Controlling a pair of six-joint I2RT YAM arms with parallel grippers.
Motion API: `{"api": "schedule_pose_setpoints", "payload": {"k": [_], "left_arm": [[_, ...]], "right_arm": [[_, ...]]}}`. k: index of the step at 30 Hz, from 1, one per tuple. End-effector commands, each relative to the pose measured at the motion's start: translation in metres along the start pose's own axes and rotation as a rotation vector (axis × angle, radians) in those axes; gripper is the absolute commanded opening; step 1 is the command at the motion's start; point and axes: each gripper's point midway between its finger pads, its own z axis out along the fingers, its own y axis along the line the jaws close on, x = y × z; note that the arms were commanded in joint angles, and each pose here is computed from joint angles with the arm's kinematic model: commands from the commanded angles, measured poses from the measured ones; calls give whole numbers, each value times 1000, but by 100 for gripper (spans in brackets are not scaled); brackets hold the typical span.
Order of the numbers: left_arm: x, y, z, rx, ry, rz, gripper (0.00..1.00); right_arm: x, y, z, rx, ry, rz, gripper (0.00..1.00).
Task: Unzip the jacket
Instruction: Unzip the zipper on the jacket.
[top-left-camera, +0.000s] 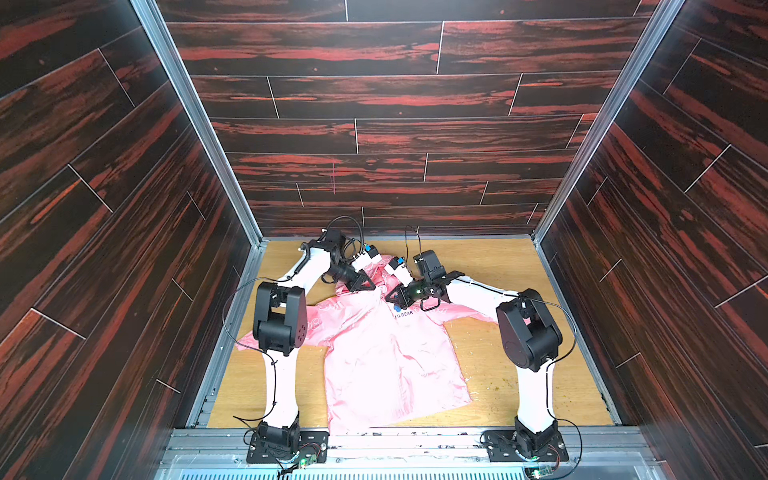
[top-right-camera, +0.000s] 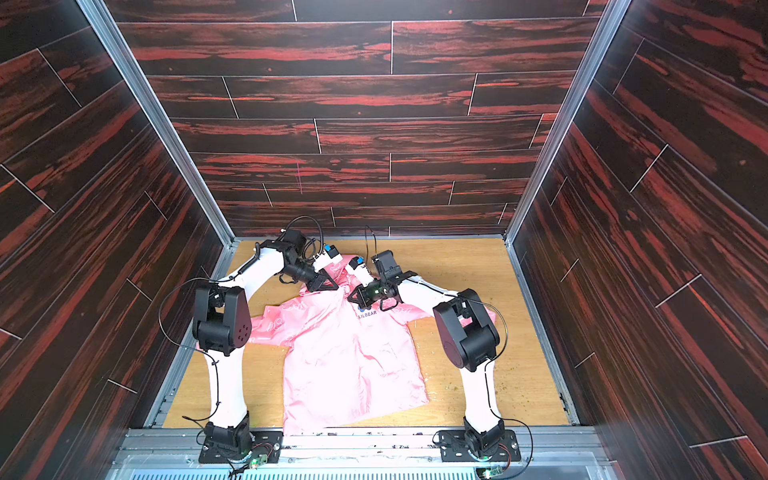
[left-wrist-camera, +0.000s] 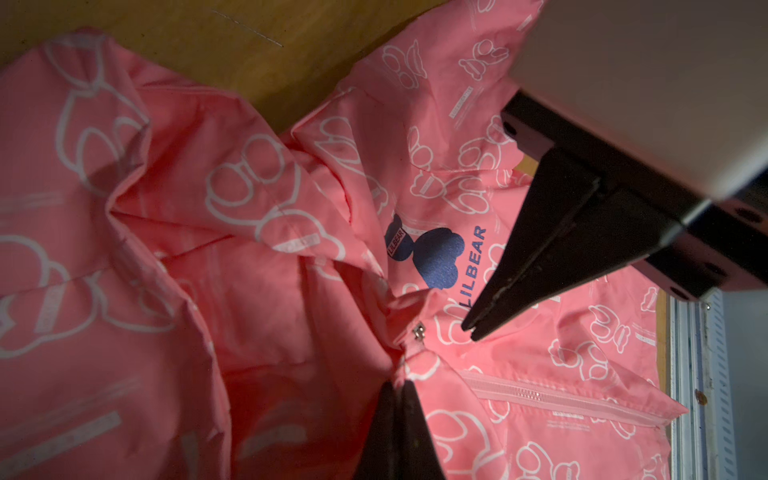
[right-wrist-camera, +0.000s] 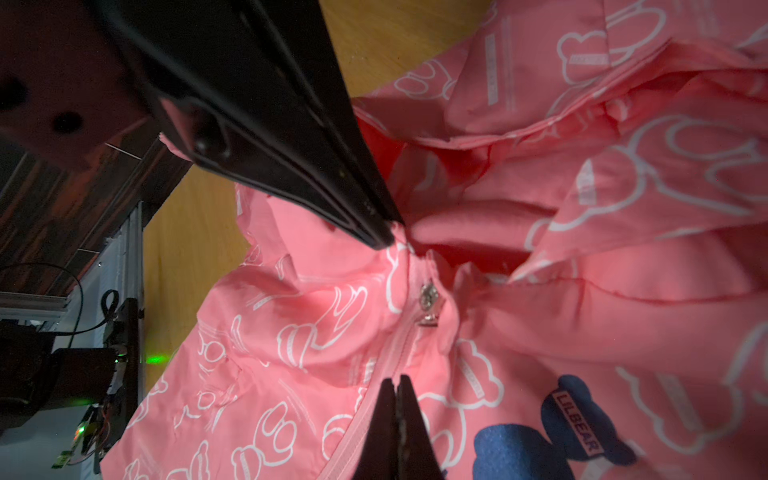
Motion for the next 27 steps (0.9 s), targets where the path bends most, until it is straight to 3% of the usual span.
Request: {"api": "schedule_pose_setpoints", "payload": {"k": [1, 5, 7, 9, 15, 21, 27], "left_arm": [[-25, -10, -21, -40, -65, 55, 0], [-29, -9, -23, -55, -84, 62, 0], [-30, -11, -23, -50, -93, 68, 0], [-30, -13, -23, -44, -98, 73, 0], [-29, -16, -23, -25, -105, 72, 0], [-29, -20, -23, -10, -107, 74, 0], [-30, -24, -23, 2, -111, 78, 0]], "right_arm": [[2, 6, -12, 24, 17, 7, 0], [4, 5, -9, 23, 14, 12, 0], [2, 0, -7, 35, 6, 12, 10], [-2, -4, -5, 50, -12, 11, 26], [-21, -13, 2, 75, -36, 6, 40], [-33, -20, 11, 80, -37, -13, 46], [-31, -24, 17, 29, -33, -4, 45]]}}
